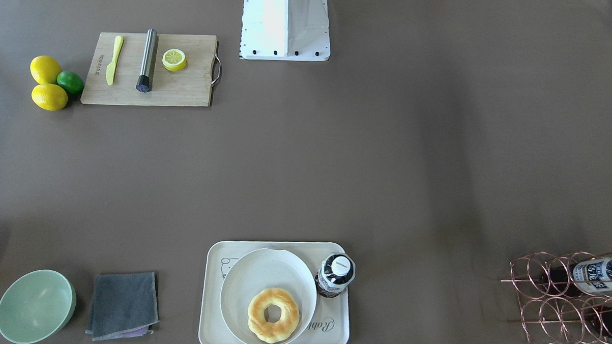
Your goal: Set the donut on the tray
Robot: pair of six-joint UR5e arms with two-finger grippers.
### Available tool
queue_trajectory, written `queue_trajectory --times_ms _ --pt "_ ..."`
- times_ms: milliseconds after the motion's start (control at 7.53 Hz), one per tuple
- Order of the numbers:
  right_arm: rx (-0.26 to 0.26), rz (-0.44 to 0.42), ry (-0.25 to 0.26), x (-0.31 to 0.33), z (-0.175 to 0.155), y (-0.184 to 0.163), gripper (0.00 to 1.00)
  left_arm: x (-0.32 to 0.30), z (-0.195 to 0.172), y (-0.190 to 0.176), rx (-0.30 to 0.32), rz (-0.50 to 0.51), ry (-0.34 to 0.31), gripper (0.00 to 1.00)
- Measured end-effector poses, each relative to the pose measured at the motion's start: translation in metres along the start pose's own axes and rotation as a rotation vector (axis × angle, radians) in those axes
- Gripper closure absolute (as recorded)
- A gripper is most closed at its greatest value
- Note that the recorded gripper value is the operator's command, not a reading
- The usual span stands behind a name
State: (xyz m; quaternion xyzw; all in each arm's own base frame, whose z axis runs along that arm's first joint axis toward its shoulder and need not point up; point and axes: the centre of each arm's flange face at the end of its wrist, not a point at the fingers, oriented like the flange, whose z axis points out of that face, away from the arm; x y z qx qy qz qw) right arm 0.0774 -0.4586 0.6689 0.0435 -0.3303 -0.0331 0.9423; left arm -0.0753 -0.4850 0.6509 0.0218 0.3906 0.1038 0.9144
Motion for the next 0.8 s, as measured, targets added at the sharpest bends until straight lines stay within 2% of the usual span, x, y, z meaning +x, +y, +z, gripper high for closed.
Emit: queue_trajectory --times_ms 797 --pt "0.006 0.0 -0.001 -0.0003 -0.0027 -0.0003 0.0 0.001 -0.0008 -0.0017 0.002 0.003 0.0 0.01"
